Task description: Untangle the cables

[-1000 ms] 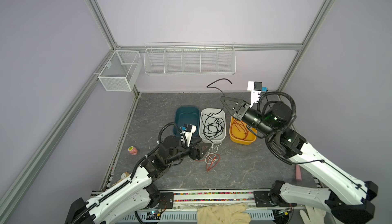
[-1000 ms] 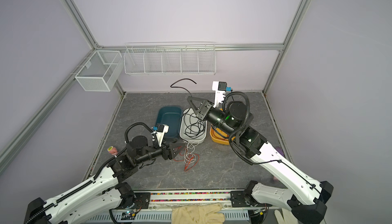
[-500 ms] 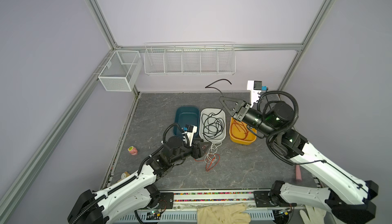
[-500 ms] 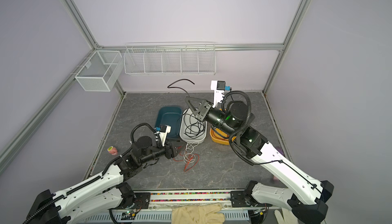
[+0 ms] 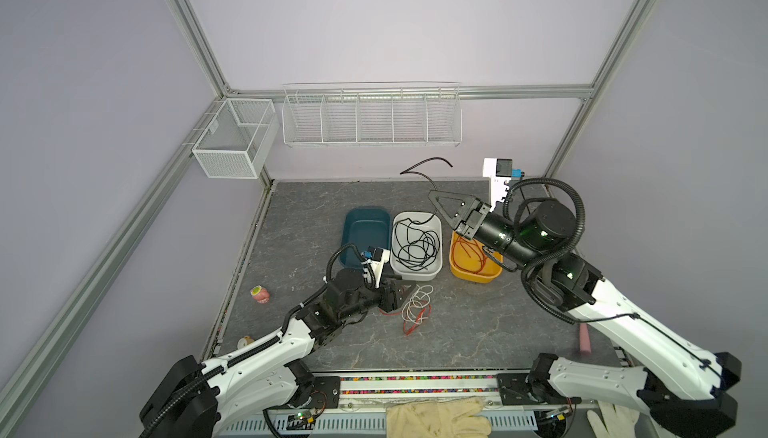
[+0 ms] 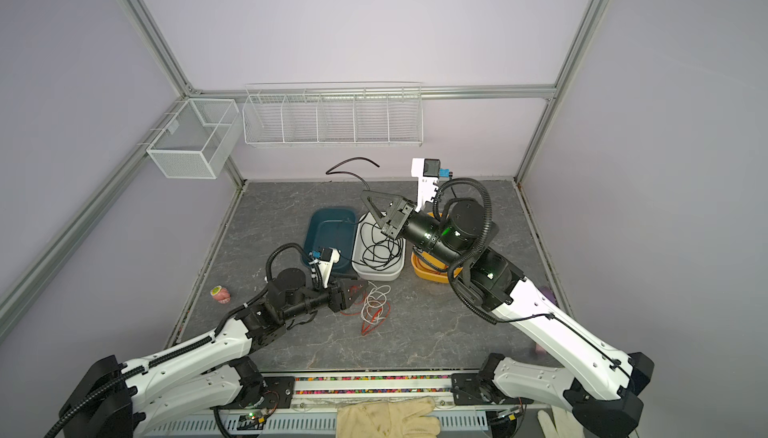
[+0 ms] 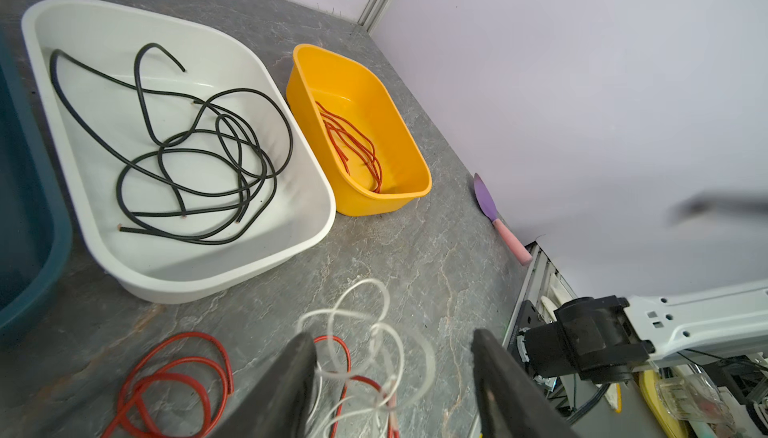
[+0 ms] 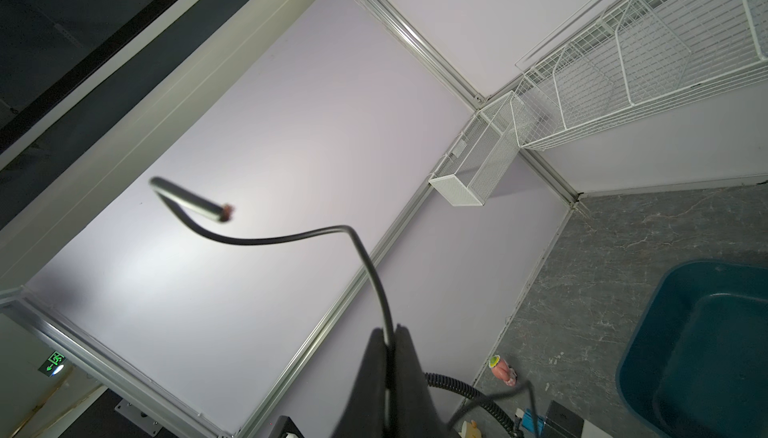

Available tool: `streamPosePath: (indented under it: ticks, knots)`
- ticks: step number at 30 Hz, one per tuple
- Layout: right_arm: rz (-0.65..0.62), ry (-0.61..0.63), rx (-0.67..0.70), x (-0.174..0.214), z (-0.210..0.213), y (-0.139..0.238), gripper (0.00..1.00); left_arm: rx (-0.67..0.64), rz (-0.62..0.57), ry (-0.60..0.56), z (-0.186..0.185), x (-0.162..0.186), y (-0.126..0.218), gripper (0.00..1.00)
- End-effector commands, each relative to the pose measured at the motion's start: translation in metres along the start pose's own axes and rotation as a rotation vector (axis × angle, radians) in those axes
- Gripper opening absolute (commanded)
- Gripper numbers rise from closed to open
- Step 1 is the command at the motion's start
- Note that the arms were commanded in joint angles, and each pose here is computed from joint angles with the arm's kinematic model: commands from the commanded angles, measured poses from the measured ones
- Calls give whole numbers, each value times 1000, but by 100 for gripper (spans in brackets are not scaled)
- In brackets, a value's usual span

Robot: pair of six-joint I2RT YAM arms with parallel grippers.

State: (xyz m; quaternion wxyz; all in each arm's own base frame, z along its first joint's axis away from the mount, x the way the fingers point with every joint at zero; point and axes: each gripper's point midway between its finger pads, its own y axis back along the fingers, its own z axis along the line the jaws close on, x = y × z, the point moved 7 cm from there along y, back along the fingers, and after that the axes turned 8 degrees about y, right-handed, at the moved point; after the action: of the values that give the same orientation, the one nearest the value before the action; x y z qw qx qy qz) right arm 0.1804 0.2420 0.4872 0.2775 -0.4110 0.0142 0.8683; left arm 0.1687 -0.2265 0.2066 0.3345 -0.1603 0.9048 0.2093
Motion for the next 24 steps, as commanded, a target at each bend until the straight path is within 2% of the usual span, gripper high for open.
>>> streamPosePath:
  ticks: [1, 6, 11, 16, 24]
  knots:
    - [-52, 33, -63, -16, 21, 9, 7, 24, -15, 8, -1, 1, -1, 60]
    - [-62, 67, -45, -18, 21, 13, 7, 17, 6, 13, 3, 8, -4, 60]
    - [-62, 122, 45, -16, 11, 22, 7, -25, -20, -31, 0, 3, 11, 62]
    - [-25, 126, 184, -8, -19, 26, 7, -113, -64, -57, -1, -4, 35, 78]
    - [28, 97, 322, -2, -80, 20, 7, -287, -143, -35, -9, -24, 81, 91]
